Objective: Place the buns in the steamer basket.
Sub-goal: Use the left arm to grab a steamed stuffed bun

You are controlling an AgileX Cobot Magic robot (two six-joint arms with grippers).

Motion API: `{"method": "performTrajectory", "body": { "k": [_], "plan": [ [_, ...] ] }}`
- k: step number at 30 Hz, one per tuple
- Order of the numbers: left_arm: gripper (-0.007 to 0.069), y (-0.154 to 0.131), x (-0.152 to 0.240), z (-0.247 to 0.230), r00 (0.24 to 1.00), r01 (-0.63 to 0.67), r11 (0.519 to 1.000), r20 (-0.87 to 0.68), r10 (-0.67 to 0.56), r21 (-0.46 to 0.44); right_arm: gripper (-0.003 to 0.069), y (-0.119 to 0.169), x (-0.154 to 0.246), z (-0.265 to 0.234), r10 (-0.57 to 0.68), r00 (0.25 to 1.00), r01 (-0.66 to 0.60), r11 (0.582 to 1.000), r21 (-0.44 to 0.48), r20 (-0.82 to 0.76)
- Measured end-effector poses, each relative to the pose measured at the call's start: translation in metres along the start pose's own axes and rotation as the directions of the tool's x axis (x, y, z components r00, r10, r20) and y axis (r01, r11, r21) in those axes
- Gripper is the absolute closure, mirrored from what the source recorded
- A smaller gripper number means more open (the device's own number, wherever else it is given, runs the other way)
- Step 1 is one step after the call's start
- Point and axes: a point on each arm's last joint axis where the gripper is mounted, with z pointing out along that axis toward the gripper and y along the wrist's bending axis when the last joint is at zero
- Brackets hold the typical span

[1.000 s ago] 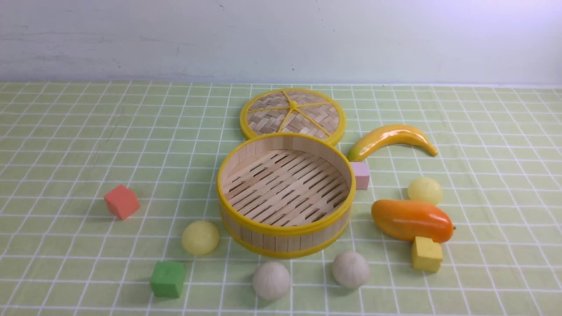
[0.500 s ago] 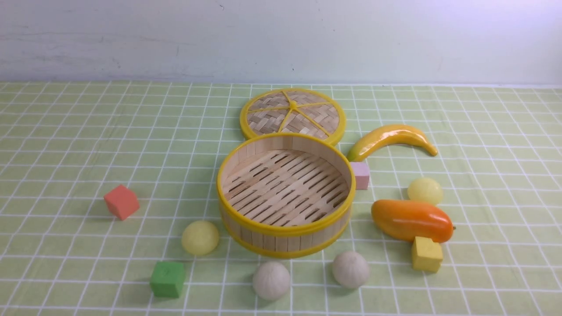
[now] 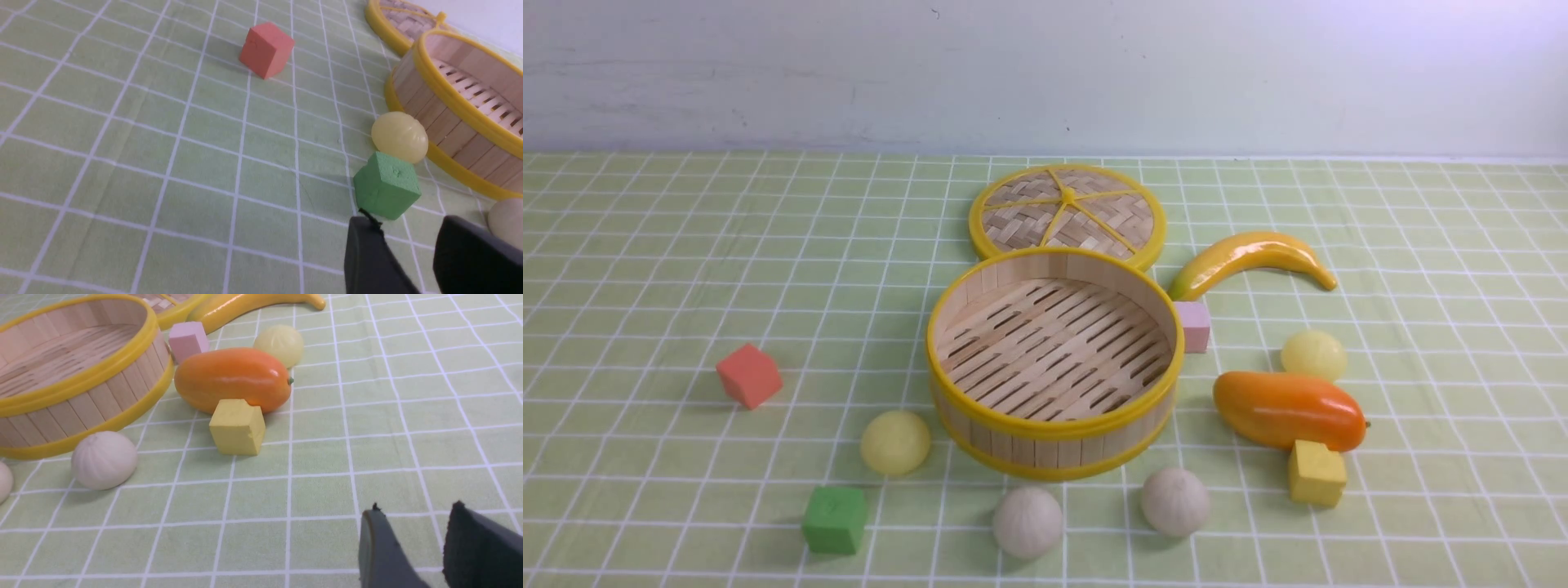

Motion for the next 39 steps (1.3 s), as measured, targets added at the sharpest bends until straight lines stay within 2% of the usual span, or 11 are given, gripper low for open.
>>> {"method": "performTrajectory", "body": {
  "k": [39],
  "plan": [
    [0.0387, -0.0005, -0.0019, 0.0, 1.0, -0.003, 1.0, 0.021, 0.003, 0.005, 0.042, 0.0, 0.0, 0.0, 0.0, 1.0, 0.0, 1.0, 0.0, 0.0]
  ]
}}
